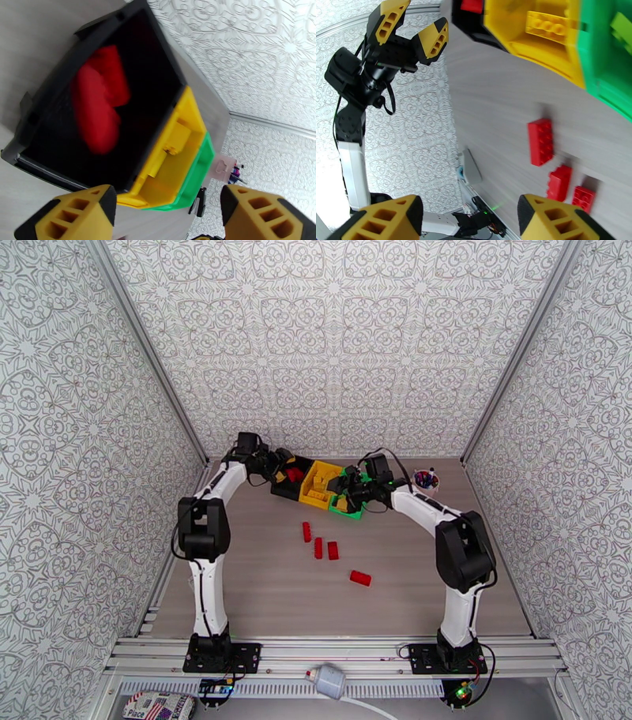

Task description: Sort the legos into containers by color

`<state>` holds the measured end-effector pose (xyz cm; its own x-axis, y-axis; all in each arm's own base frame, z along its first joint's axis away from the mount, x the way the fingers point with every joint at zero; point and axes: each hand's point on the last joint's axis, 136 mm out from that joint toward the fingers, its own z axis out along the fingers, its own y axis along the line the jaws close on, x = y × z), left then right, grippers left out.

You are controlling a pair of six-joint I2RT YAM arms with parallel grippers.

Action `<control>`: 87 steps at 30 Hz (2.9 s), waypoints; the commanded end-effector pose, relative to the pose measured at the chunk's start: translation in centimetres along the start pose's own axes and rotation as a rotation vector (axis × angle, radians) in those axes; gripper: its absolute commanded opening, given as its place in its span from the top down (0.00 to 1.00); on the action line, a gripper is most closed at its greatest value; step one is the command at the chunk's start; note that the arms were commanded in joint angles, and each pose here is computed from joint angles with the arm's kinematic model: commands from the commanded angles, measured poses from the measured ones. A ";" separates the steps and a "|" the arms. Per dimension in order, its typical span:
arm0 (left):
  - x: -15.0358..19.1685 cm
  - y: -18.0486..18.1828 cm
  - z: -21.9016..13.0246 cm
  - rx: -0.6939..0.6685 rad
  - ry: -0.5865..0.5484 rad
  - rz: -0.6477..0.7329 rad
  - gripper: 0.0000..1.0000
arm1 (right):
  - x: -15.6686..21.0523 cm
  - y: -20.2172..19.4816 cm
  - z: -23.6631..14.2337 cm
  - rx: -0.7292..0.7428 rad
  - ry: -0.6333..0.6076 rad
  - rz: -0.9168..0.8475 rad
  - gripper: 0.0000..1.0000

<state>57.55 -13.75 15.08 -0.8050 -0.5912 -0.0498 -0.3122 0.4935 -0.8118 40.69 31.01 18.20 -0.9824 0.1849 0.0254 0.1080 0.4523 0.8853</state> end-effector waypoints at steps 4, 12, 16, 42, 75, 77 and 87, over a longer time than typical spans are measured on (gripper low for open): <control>1.8 -1.5 -2.9 -0.076 -0.032 0.103 0.24 | 2.5 -2.0 -3.0 0.157 -0.016 -0.062 0.32; 9.5 0.7 -4.9 -0.308 0.006 0.259 0.24 | 5.1 -7.5 -6.8 0.467 -0.039 -0.061 0.33; 14.2 2.7 -5.2 -0.420 0.049 0.317 0.24 | 7.0 -10.4 -8.0 0.563 -0.033 -0.023 0.34; 29.7 10.8 -1.2 -0.722 0.260 0.463 0.49 | 17.9 -15.2 -10.4 0.586 -0.065 0.058 0.34; 29.8 7.0 -0.1 -0.491 0.297 0.491 0.76 | 15.8 -11.2 -7.9 0.489 -0.049 0.005 0.34; 29.3 6.1 -0.7 -0.465 0.287 0.494 0.76 | 15.2 -10.5 -7.3 0.474 -0.043 -0.003 0.34; 27.0 2.2 -2.5 -0.281 0.284 0.430 0.76 | 11.7 -5.5 -3.7 0.340 0.007 -0.067 0.34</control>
<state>33.41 -26.26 11.15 -0.9807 -0.1456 -0.1301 -0.0653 0.8726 -0.4841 26.67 25.24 13.70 -0.9828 0.1848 -0.0004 0.1454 0.7748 0.6153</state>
